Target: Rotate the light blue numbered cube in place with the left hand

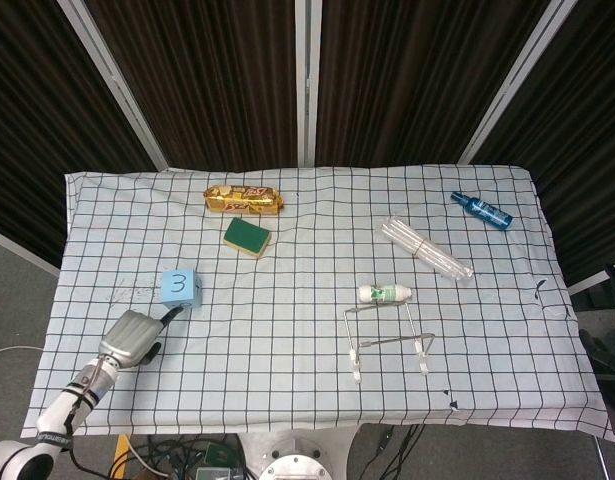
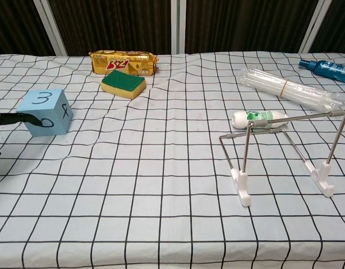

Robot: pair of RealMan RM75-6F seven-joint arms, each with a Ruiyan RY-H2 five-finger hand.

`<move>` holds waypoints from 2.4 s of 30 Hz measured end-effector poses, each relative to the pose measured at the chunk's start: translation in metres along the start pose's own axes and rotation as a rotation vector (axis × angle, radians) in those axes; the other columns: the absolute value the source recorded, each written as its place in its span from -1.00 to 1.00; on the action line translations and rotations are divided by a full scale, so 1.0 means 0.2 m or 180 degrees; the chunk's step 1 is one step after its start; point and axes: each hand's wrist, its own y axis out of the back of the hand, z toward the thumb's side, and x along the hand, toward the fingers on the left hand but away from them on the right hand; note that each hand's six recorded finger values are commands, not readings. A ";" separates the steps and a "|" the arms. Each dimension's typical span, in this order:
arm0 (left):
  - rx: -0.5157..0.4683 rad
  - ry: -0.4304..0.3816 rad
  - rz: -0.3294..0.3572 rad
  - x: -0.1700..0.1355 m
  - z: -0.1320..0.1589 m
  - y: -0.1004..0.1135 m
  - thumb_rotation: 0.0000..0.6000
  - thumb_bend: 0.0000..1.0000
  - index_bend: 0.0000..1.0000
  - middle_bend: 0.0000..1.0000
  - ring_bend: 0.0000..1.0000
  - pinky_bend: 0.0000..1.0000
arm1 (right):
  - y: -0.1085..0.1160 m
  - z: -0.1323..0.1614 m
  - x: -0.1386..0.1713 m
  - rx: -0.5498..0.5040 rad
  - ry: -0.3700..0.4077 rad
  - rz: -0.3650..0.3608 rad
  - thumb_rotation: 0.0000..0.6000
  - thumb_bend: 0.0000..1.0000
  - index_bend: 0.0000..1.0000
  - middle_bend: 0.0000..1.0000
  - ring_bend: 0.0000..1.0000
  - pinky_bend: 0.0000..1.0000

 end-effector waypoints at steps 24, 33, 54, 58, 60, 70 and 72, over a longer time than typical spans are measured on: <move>-0.0128 0.0419 -0.0073 0.06 -0.18 0.04 1.00 -0.04 -0.85 0.73 0.76 0.73 | -0.02 0.03 -0.01 0.0008 0.0031 0.0048 1.00 -0.64 -1.00 -1.00 -1.00 -1.00; -0.0098 0.0428 -0.0117 0.13 -0.21 0.07 1.00 -0.04 -0.86 0.73 0.76 0.73 | -0.01 0.03 -0.01 0.0030 0.0022 0.0041 1.00 -0.64 -1.00 -1.00 -1.00 -1.00; 0.0100 0.0451 -0.0120 0.27 -0.32 0.24 1.00 -0.03 -0.86 0.73 0.76 0.73 | -0.02 0.04 -0.01 0.0080 0.0008 0.0057 1.00 -0.64 -1.00 -1.00 -1.00 -1.00; 0.0122 0.0433 -0.0134 0.31 -0.33 0.26 1.00 -0.03 -0.87 0.73 0.76 0.73 | -0.02 0.04 -0.01 0.0094 0.0002 0.0057 1.00 -0.64 -1.00 -1.00 -1.00 -1.00; 0.0137 0.0421 -0.0141 0.33 -0.33 0.27 1.00 -0.03 -0.87 0.73 0.76 0.73 | -0.02 0.04 -0.01 0.0097 -0.0010 0.0057 1.00 -0.64 -1.00 -1.00 -1.00 -1.00; 0.0269 0.0518 -0.0075 0.39 -0.37 0.31 1.00 -0.03 -0.87 0.72 0.75 0.73 | -0.01 0.02 -0.01 0.0105 -0.0046 0.0050 1.00 -0.63 -1.00 -1.00 -1.00 -1.00; 0.0307 0.0568 -0.0016 0.39 -0.38 0.34 1.00 -0.03 -0.87 0.72 0.75 0.73 | -0.01 0.02 -0.01 0.0101 -0.0055 0.0046 1.00 -0.64 -1.00 -1.00 -1.00 -1.00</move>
